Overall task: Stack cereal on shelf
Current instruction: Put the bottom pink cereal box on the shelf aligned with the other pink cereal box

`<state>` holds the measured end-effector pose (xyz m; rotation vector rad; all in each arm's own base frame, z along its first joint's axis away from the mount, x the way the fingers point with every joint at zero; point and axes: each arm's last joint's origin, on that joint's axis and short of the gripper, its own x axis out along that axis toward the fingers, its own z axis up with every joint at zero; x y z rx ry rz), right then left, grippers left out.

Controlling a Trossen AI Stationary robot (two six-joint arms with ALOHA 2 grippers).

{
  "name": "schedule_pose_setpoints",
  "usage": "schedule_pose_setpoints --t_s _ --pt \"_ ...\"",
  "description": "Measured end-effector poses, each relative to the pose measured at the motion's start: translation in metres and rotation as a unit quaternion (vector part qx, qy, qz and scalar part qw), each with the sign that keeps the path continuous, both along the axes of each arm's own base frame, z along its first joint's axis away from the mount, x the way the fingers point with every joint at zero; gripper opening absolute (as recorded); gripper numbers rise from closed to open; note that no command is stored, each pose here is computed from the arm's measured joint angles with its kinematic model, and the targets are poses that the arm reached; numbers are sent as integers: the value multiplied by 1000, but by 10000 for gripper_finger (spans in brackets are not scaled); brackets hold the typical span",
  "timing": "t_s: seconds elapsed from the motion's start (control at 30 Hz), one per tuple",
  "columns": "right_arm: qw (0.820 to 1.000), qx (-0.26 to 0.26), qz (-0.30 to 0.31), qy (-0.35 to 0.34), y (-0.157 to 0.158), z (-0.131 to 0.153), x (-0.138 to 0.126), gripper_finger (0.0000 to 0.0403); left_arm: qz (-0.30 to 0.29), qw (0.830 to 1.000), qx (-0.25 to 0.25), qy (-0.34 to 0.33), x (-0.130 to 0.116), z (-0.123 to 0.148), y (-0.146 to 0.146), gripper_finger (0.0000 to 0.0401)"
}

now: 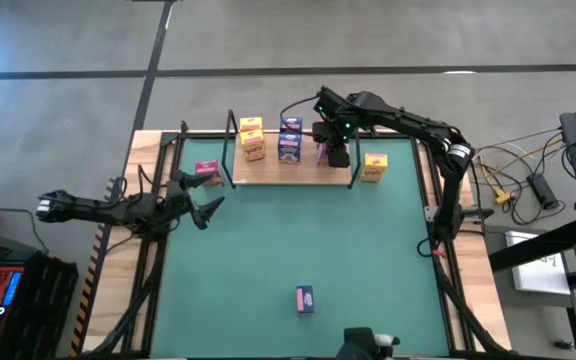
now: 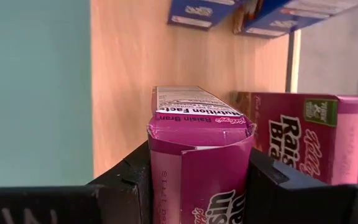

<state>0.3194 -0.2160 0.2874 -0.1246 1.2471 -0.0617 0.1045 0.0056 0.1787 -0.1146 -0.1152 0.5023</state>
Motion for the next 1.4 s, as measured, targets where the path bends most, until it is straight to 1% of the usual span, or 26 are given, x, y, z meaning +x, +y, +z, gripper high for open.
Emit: schedule_pose_setpoints --t_s 0.3,0.4,0.7,0.87,0.97,1.1,1.3,1.4 --pt "1000 -18 4 -12 -4 1 2 151 0 1000 0 0 0 0 0 400" --pt "1000 -21 13 -10 -4 1 2 151 0 1000 0 0 0 0 0 400" --pt "999 -37 6 1 -6 0 1 151 0 1000 0 0 0 0 0 400" --pt "999 -44 16 0 -7 -1 2 151 0 1000 0 0 0 0 0 400" --pt "999 -42 11 -2 -7 -1 2 151 0 1000 0 0 0 0 0 400" --pt "999 -43 9 0 -8 -1 2 169 0 1000 0 0 0 0 0 400" --pt "999 -39 -2 -2 -8 -1 2 212 0 1000 0 0 0 0 0 400" --pt "999 -40 2 -2 -8 -1 2 230 0 1000 0 0 0 0 0 400"
